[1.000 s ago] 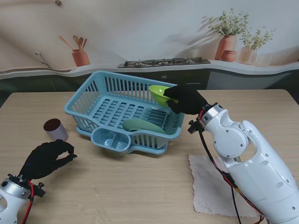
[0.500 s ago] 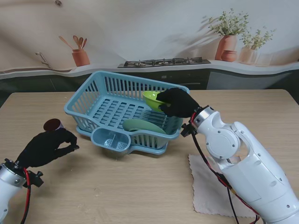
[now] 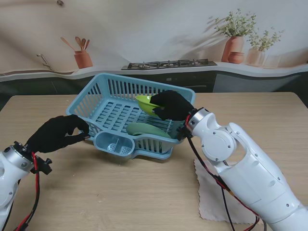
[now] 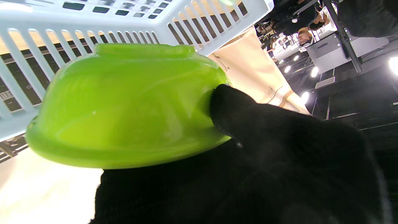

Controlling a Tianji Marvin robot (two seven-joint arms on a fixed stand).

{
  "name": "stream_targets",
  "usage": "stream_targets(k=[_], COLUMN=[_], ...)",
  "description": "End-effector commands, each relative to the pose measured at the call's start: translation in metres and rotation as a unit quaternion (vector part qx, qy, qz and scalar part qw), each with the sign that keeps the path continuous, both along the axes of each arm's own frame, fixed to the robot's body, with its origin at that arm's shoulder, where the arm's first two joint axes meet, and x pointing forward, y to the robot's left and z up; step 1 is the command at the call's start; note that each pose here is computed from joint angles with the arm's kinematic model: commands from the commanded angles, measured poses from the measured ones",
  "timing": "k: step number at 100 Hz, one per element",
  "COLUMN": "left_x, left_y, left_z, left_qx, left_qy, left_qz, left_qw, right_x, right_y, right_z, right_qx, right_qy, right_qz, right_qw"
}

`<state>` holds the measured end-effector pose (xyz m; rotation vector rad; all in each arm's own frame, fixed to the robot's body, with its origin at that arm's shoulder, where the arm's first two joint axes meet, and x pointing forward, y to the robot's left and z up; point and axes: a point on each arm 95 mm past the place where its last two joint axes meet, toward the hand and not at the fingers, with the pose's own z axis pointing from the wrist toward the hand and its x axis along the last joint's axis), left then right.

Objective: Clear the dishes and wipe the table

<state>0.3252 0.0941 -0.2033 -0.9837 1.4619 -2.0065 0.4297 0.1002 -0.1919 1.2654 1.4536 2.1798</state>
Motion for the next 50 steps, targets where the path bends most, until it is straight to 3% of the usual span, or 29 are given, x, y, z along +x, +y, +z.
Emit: stream_targets(k=[1,50], left_x=[0.005,0.048], left_y=[-0.004,-0.034], left_z=[0.006,0.025], left_qx=[0.005,-0.013], left_qy=[-0.003,0.038], left_qz=[-0.005,-0.024], left_qw=[1.0000,0.9989], right_x=[0.001,0.009], right_y=[0.007,0.027], right_z=[0.006,0.009], right_qx=[0.004,0.007], right_qy=[-0.003,0.002], right_qz=[0.007,0.015], right_qw=[1.0000,0.9999])
